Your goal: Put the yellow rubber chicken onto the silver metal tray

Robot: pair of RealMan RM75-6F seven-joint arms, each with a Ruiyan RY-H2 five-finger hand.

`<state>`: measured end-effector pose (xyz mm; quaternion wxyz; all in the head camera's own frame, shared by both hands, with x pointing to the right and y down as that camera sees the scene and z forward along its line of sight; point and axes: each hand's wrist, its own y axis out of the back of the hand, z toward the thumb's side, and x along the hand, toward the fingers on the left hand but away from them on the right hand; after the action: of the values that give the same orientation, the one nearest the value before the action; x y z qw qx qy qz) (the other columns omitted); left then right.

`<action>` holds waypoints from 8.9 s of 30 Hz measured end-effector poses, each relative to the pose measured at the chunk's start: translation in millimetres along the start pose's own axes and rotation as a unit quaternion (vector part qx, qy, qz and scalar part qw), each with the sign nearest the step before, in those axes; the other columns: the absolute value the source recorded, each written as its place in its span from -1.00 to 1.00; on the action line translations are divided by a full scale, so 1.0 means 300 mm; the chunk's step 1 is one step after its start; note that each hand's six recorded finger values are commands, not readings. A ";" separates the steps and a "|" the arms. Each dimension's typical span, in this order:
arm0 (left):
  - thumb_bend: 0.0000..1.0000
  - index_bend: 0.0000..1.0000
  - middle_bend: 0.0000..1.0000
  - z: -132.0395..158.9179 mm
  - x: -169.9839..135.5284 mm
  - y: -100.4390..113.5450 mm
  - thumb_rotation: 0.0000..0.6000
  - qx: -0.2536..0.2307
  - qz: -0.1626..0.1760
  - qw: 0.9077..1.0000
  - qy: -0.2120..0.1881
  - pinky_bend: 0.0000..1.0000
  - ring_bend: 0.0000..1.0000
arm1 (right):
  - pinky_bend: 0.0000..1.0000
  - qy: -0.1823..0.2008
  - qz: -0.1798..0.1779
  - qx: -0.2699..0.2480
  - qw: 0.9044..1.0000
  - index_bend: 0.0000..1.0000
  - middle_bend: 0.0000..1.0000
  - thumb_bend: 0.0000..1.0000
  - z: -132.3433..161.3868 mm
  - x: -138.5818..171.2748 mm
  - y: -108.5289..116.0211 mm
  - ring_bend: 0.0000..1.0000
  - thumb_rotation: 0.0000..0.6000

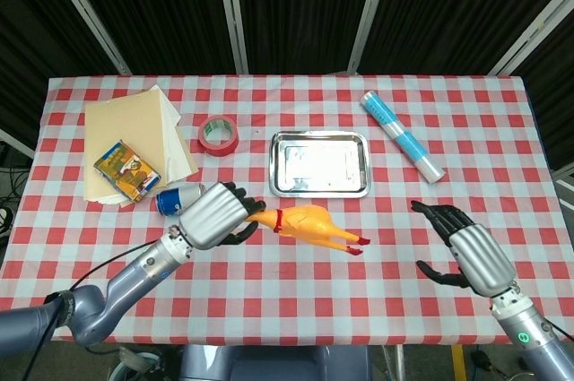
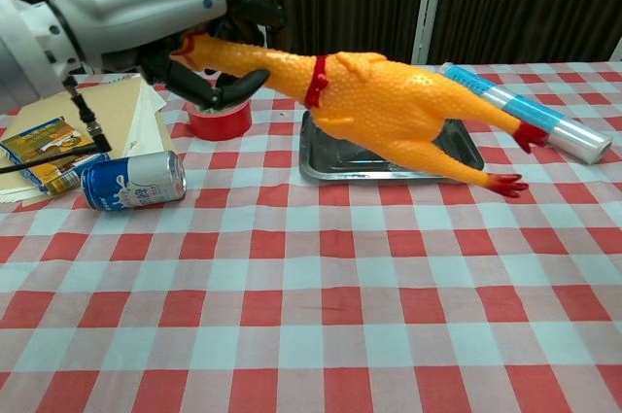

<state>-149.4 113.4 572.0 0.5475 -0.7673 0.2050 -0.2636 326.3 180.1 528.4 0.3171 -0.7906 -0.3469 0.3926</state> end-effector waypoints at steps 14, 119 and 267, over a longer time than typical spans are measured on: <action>0.81 0.23 0.41 0.071 0.139 0.061 1.00 0.020 -0.030 0.999 -0.021 0.39 0.25 | -0.66 0.018 0.101 -0.076 0.992 -0.98 -0.68 -0.50 0.077 -0.175 -0.064 -0.66 1.00; 0.70 0.22 0.41 0.187 0.273 0.038 1.00 0.100 -0.036 0.994 -0.003 0.39 0.25 | -0.20 -0.041 0.170 -0.095 0.980 -0.41 -0.29 -0.27 0.006 -0.376 -0.131 -0.36 1.00; 0.47 0.20 0.37 -0.218 0.304 -0.282 1.00 -0.149 -0.013 0.967 0.206 0.37 0.22 | -0.87 -0.150 0.012 -0.049 0.987 -1.00 -0.92 -0.75 -0.306 -0.090 0.079 -0.96 0.68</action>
<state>-117.5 37.5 685.7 0.3695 -0.7721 0.3406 -0.3891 398.3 124.4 566.0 0.2170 -0.7415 -0.3998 0.4931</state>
